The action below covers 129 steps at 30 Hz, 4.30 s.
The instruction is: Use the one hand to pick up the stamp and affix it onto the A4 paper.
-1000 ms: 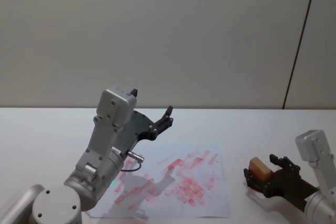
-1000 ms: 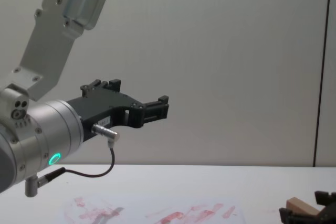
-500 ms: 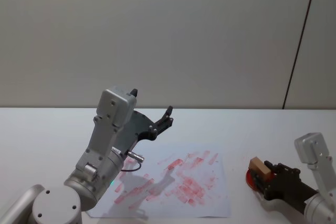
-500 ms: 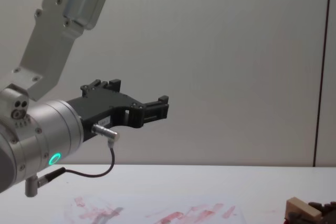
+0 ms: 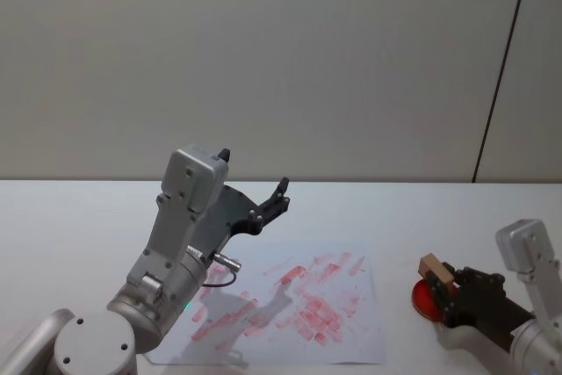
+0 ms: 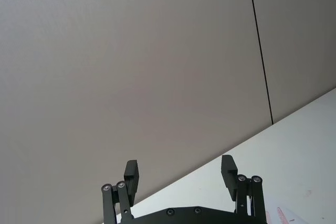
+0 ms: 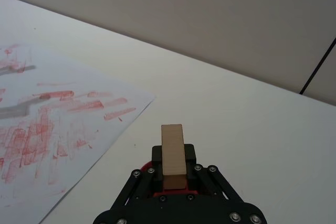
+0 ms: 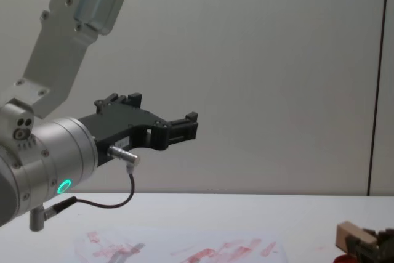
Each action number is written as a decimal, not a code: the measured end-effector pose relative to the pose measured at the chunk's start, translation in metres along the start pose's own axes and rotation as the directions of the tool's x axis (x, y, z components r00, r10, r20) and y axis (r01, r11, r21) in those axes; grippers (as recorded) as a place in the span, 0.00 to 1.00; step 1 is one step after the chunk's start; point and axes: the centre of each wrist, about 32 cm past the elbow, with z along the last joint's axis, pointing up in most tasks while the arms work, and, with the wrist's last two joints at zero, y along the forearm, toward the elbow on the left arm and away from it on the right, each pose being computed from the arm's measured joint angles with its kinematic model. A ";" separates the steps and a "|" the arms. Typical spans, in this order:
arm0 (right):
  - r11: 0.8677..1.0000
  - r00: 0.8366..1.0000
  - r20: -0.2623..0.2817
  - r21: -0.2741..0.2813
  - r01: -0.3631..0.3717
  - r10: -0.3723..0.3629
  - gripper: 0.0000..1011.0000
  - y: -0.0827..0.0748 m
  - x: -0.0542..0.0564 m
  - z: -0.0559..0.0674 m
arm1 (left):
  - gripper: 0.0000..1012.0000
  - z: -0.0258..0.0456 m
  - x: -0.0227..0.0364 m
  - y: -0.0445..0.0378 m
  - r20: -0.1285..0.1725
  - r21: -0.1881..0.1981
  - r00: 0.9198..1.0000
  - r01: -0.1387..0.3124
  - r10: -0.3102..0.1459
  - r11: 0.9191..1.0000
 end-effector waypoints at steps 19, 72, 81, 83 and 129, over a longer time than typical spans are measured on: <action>0.988 0.994 0.054 0.115 -0.104 0.099 0.21 0.018 -0.020 0.029 | 0.99 0.0000 0.0000 0.0000 0.000 0.000 1.000 0.000 0.000 1.000; 0.970 0.969 0.031 -0.021 -0.244 0.244 0.21 0.069 -0.058 0.020 | 0.99 0.0000 0.0000 0.0000 0.000 0.000 1.000 0.000 0.000 1.000; 0.969 0.969 0.031 -0.037 -0.244 0.245 0.21 0.070 -0.058 0.020 | 0.99 0.0000 0.0000 0.0000 0.000 0.000 1.000 0.000 0.000 1.000; 0.969 0.969 0.030 -0.042 -0.245 0.246 0.21 0.071 -0.058 0.020 | 0.99 0.0000 0.0000 0.0000 0.000 0.000 1.000 0.000 0.000 1.000; 0.977 0.995 0.000 0.189 -0.096 0.097 0.21 0.038 -0.025 0.051 | 0.99 0.0000 0.0000 0.0000 0.000 0.000 1.000 0.000 0.000 1.000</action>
